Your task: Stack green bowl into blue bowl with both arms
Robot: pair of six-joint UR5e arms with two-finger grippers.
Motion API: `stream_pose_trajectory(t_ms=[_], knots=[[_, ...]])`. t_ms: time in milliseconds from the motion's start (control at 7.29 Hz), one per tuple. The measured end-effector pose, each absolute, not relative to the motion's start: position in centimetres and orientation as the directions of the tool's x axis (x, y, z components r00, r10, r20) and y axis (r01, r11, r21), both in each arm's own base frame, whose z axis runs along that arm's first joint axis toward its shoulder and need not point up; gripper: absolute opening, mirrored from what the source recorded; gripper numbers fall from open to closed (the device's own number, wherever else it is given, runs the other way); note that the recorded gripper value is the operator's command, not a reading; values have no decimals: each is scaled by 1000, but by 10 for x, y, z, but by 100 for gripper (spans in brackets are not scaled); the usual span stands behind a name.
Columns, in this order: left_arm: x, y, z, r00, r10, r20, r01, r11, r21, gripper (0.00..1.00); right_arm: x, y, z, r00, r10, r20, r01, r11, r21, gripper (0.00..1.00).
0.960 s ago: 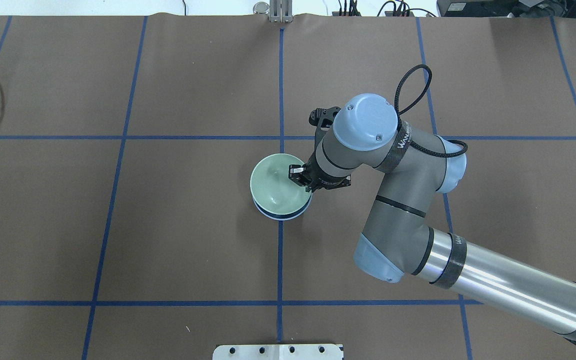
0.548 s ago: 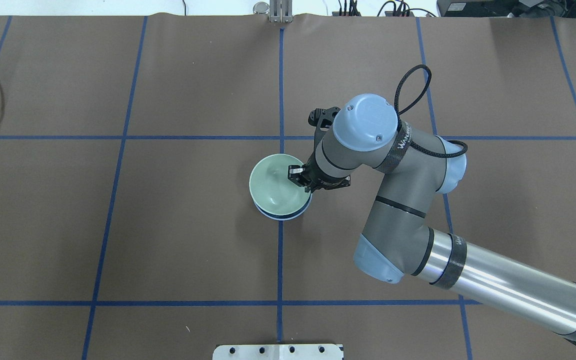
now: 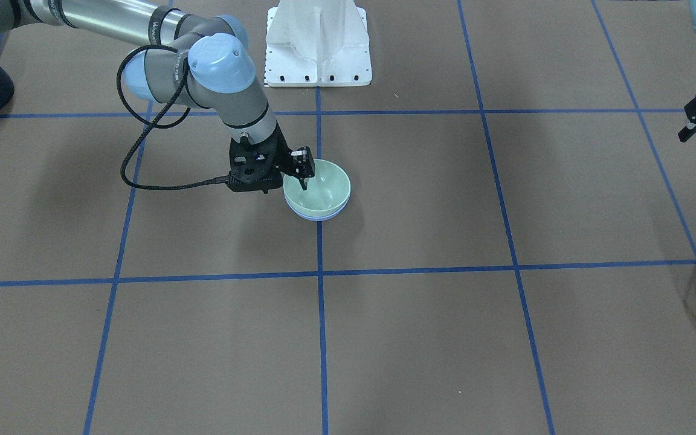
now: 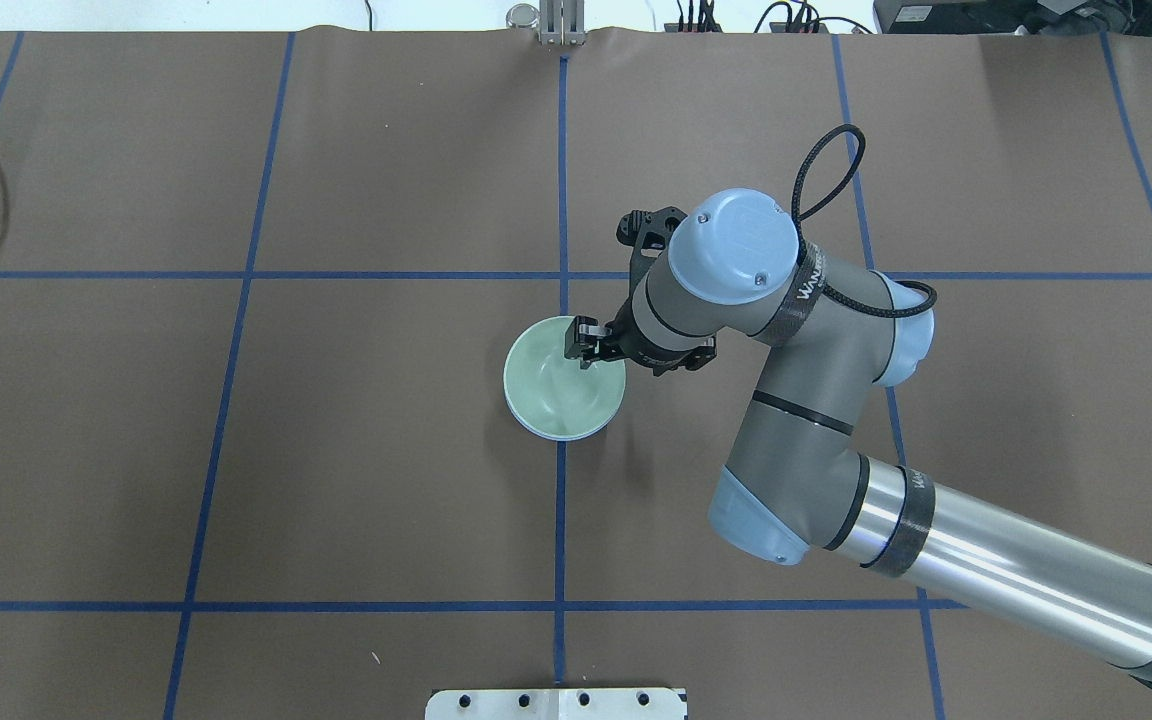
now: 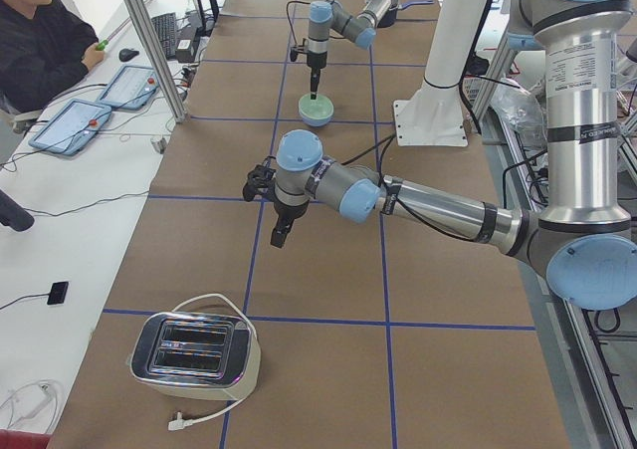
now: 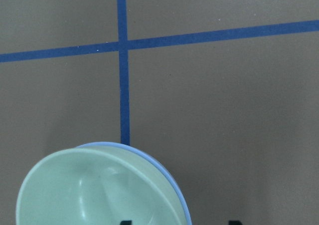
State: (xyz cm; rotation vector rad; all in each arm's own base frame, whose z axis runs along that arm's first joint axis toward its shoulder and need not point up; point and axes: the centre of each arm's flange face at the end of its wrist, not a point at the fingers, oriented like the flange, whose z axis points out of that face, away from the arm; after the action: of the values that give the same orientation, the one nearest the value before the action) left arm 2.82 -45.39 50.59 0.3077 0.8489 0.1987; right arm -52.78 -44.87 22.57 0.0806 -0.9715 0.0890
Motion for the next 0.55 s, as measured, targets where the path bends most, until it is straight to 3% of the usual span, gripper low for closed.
stream_pose_trajectory(t_ms=[548], knots=[[-11, -459, 521, 627, 264, -733, -5, 942, 334, 98, -383, -559, 248, 561, -7, 828, -155, 981, 113, 100]])
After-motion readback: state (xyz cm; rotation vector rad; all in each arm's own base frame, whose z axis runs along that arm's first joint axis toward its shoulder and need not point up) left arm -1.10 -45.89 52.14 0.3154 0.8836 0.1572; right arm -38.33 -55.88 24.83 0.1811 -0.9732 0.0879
